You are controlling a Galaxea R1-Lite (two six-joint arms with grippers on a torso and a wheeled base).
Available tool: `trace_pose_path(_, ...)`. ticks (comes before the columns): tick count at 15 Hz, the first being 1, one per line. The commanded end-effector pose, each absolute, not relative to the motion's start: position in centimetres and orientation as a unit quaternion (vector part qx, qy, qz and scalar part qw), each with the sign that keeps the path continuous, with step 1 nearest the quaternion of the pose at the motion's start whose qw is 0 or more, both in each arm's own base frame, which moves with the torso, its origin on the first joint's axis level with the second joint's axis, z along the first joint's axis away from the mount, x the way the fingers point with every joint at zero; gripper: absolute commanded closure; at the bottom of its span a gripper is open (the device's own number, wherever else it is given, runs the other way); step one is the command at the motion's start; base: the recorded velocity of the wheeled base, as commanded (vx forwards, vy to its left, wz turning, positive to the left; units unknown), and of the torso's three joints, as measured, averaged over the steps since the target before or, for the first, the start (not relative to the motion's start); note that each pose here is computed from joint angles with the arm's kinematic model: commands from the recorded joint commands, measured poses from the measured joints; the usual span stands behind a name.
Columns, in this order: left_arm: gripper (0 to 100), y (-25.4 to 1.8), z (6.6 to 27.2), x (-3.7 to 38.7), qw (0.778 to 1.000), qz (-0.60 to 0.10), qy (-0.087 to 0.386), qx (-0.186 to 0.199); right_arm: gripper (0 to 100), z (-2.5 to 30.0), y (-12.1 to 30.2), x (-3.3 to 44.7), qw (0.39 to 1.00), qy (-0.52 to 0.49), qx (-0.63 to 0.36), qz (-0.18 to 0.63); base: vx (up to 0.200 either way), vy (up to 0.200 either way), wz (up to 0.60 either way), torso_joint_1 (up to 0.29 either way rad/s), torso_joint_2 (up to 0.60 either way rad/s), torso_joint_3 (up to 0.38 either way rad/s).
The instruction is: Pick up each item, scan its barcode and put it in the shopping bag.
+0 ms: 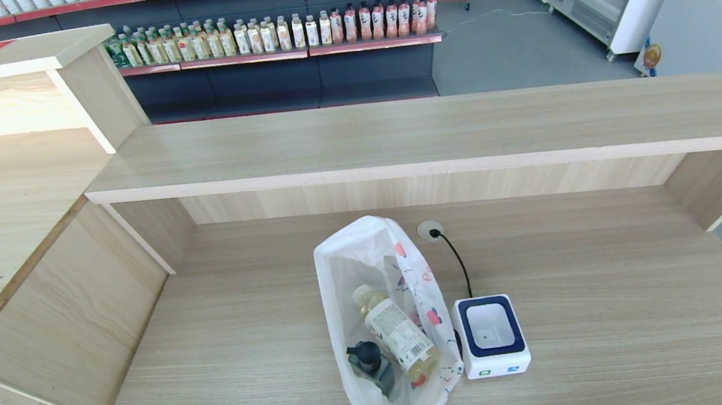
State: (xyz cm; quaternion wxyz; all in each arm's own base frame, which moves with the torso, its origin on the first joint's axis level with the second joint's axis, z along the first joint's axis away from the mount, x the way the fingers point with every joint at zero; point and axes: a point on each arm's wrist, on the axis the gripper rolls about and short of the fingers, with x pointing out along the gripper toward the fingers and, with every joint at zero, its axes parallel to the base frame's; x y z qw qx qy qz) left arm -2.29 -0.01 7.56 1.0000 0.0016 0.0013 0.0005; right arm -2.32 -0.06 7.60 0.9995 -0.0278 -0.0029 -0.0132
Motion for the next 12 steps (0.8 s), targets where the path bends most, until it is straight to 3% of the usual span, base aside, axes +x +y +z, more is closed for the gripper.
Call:
trace_pose_path(1, 0, -0.01, 7.56, -2.29, 1.000, 0.001, 0.001, -0.002, 0, 7.61, -0.06, -2.29, 1.000, -0.001, -0.028, -0.013, 0.000, 0.000, 0.00, 0.000, 0.00, 0.000)
trace_pose_path(3, 0, -0.01, 7.56, -2.29, 1.000, 0.002, 0.001, -0.010, 0, 7.61, -0.06, -2.29, 1.000, -0.001, -0.028, -0.013, 0.000, 0.000, 0.00, 0.000, 0.00, 0.000)
trace_pose_path(12, 0, -0.01, 7.57, -2.29, 1.000, 0.002, 0.000, -0.008, 0, 7.61, -0.06, -2.29, 1.000, -0.001, -0.028, -0.013, 0.000, -0.200, 0.00, 0.001, 0.00, 0.002)
